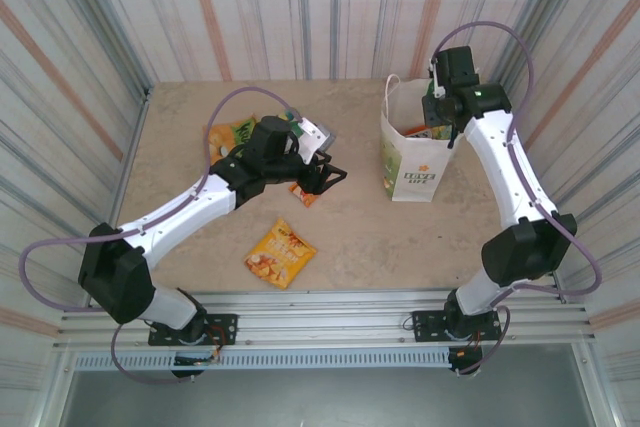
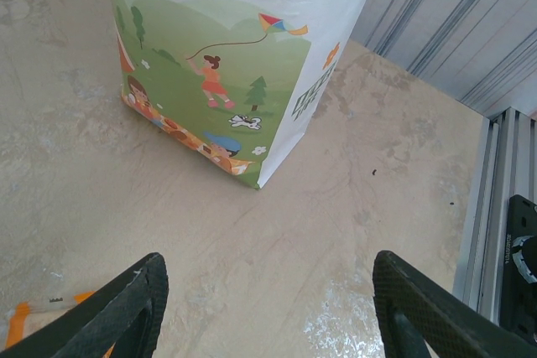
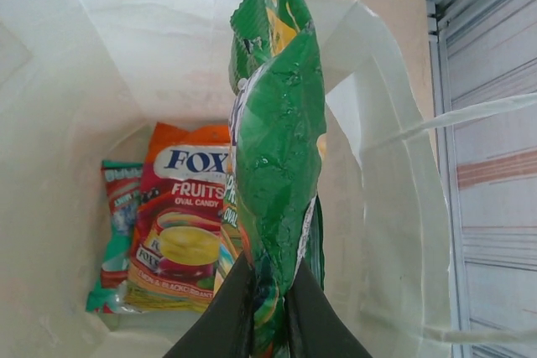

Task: Place the snacks into the paper bag

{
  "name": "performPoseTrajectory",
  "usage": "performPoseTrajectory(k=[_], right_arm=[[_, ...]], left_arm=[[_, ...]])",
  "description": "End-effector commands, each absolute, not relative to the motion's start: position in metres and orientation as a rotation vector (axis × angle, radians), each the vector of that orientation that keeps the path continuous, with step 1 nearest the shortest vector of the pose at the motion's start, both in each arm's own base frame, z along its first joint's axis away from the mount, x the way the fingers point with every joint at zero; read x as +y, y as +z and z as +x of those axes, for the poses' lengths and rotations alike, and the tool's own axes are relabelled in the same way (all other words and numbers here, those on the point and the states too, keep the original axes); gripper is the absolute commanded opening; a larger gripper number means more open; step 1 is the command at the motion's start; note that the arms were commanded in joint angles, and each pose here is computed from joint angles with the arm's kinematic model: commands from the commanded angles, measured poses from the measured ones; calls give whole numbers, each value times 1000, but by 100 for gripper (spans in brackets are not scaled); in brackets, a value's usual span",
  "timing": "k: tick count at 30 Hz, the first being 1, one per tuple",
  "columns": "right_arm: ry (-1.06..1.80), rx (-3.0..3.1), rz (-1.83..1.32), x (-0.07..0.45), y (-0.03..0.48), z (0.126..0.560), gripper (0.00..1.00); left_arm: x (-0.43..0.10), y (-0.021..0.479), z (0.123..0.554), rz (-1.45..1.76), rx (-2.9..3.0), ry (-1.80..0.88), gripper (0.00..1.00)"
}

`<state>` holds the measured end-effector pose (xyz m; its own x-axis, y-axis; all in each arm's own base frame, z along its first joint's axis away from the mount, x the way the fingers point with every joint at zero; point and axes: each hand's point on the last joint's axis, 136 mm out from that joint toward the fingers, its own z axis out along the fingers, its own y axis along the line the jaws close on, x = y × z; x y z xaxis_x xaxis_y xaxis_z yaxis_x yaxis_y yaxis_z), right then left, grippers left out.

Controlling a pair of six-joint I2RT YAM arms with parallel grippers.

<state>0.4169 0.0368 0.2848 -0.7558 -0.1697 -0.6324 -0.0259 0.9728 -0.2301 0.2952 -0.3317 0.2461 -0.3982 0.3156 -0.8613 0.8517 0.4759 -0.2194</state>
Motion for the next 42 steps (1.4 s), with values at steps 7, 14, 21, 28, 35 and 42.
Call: performPoseTrajectory(k=[7, 14, 21, 28, 35, 42], right_arm=[[-300, 2415, -126, 28, 290, 422, 38], [-208, 2389, -117, 37, 305, 411, 40], [-62, 2293, -123, 65, 340, 364, 42], [203, 2305, -106, 108, 326, 304, 43], [448, 2383, -96, 167, 280, 248, 47], [561, 2468, -90, 221, 224, 209, 49]], left_arm=[[-330, 251, 297, 966, 1939, -852, 67], [-328, 252, 294, 965, 1956, -854, 67], [-317, 248, 282, 941, 2074, -860, 68], [-288, 218, 268, 758, 2318, -817, 71], [-244, 171, 253, 508, 2575, -742, 74], [-183, 110, 248, 133, 2790, -631, 78]])
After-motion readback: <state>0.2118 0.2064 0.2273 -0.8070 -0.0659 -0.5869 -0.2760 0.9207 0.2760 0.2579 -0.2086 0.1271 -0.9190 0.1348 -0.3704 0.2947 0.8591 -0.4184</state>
